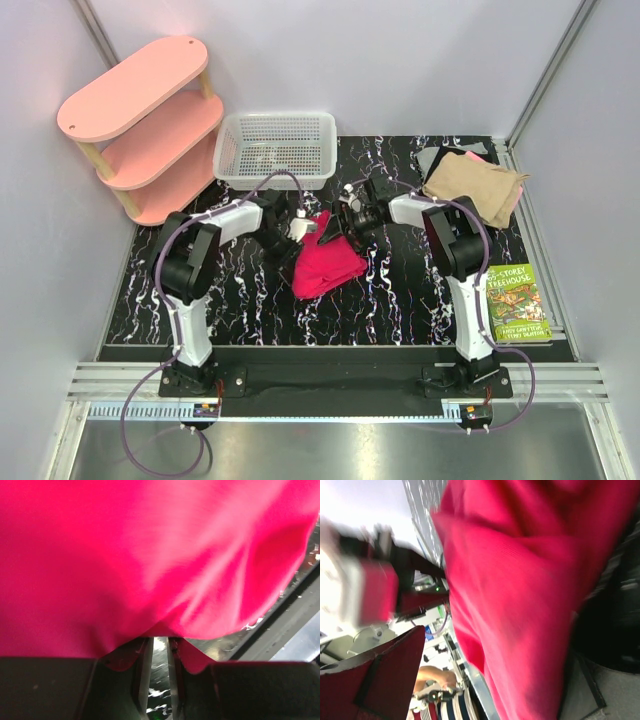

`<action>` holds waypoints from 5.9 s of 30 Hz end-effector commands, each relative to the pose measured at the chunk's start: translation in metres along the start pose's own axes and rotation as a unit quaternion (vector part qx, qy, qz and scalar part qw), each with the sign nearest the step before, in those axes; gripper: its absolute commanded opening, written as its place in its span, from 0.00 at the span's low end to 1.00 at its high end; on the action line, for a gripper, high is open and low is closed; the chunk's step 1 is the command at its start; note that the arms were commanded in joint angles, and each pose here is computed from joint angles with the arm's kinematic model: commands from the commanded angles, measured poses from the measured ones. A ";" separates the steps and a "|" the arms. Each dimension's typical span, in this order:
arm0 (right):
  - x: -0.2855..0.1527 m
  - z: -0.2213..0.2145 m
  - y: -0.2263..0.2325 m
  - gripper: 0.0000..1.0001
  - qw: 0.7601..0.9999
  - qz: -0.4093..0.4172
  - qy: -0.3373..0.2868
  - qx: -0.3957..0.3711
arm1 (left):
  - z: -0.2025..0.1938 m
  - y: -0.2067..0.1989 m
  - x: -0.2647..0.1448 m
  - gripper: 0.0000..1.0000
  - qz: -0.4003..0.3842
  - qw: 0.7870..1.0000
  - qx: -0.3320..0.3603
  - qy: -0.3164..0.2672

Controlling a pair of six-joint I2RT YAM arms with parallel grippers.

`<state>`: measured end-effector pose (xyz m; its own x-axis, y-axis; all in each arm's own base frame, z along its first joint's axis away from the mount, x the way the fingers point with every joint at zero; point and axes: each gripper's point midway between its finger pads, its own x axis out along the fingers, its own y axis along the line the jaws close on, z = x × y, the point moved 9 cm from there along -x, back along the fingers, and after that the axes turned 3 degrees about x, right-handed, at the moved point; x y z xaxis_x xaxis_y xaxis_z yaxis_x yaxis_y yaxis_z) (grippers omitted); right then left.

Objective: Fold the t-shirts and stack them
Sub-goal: Fold the long partially folded tshirt into a neat square, then put the neatly folded tshirt into the corner of the board with the right arm

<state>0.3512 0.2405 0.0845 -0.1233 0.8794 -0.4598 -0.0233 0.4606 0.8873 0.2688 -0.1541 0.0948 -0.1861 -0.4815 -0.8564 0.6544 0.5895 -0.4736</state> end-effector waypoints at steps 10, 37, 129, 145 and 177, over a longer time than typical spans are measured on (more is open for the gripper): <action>0.035 -0.057 -0.063 1.00 0.992 -0.113 -0.001 0.052 | 0.009 0.025 -0.034 0.23 0.069 0.996 0.029 -0.051; 0.023 -0.035 -0.022 0.00 0.993 -0.094 -0.064 0.000 | -0.016 -0.001 -0.059 0.23 0.077 0.993 0.055 -0.067; -0.387 0.042 0.048 1.00 0.872 -0.132 -0.451 0.134 | -0.093 0.016 -0.167 0.24 0.135 0.977 0.006 -0.165; -0.353 0.102 -0.089 1.00 0.881 -0.158 -0.388 0.220 | -0.090 0.023 -0.176 0.24 0.148 0.973 -0.017 -0.174; -0.229 -0.179 0.161 1.00 0.852 -0.189 -0.445 -0.201 | -0.103 -0.043 -0.234 0.27 0.261 0.892 -0.109 -0.352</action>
<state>0.1998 0.0928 0.3394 0.7381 0.5110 -0.4406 -0.2425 0.8103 0.5335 0.1997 -0.0013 0.3021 0.6482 -0.3625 -0.6696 0.4062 0.9085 -0.0985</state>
